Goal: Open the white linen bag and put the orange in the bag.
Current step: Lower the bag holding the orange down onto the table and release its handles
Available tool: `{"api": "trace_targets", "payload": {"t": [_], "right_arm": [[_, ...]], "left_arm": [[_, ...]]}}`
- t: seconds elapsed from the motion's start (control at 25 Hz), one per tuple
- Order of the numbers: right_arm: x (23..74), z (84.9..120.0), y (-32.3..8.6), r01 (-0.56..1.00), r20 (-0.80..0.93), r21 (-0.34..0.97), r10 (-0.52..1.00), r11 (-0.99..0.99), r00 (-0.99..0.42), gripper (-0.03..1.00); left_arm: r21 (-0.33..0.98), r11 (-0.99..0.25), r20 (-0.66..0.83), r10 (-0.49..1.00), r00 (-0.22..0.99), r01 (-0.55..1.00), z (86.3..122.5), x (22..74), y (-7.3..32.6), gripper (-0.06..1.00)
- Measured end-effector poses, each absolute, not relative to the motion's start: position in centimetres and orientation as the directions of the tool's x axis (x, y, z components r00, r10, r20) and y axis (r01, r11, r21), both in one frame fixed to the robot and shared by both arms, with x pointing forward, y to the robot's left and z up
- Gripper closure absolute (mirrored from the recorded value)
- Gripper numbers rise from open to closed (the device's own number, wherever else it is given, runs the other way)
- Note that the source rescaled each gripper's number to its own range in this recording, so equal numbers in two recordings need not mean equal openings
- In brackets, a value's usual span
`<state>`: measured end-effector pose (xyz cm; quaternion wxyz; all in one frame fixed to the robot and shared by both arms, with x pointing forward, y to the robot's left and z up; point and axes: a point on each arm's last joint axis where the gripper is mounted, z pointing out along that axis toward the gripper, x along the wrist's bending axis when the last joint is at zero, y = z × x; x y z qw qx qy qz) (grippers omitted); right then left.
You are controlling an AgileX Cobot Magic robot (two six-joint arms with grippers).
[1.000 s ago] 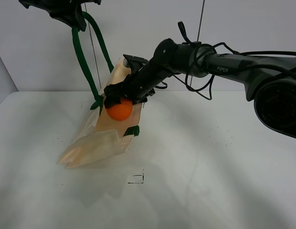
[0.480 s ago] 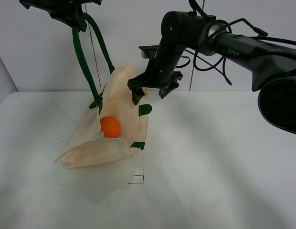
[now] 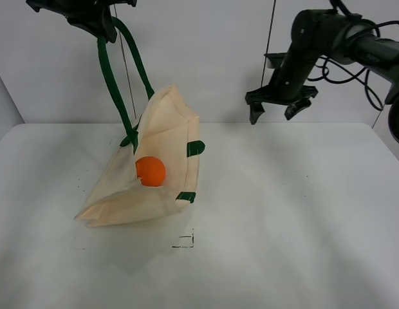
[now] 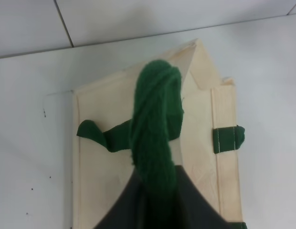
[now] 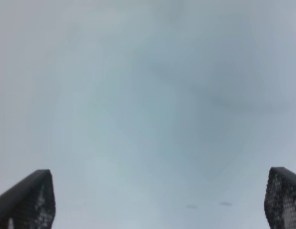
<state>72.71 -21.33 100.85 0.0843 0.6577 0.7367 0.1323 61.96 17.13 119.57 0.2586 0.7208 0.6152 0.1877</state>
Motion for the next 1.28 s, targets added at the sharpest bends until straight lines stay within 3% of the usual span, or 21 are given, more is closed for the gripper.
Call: {"api": "trace_targets", "payload": {"t": [0.24, 0.6, 0.92, 1.28], "right_arm": [[73.4, 100.8, -27.1, 0.952, 0.050, 0.306, 0.999, -0.012, -0.004, -0.03], [71.0, 102.5, -27.3, 0.958, 0.072, 0.285, 0.997, 0.014, -0.036, -0.03], [60.3, 106.7, -27.7, 0.974, 0.069, 0.221, 0.996, 0.044, -0.061, -0.03], [44.0, 109.0, -28.4, 0.958, 0.064, 0.280, 0.995, 0.059, -0.080, -0.03]], "left_arm": [[0.604, -0.109, -0.048, 0.984, 0.173, 0.790, 119.6, 62.0, 17.1, 0.94], [0.604, -0.109, -0.048, 0.984, 0.173, 0.790, 119.6, 62.0, 17.1, 0.94], [0.604, -0.109, -0.048, 0.984, 0.173, 0.790, 119.6, 62.0, 17.1, 0.94], [0.604, -0.110, -0.047, 0.984, 0.173, 0.790, 119.6, 62.0, 17.1, 0.94]]}}
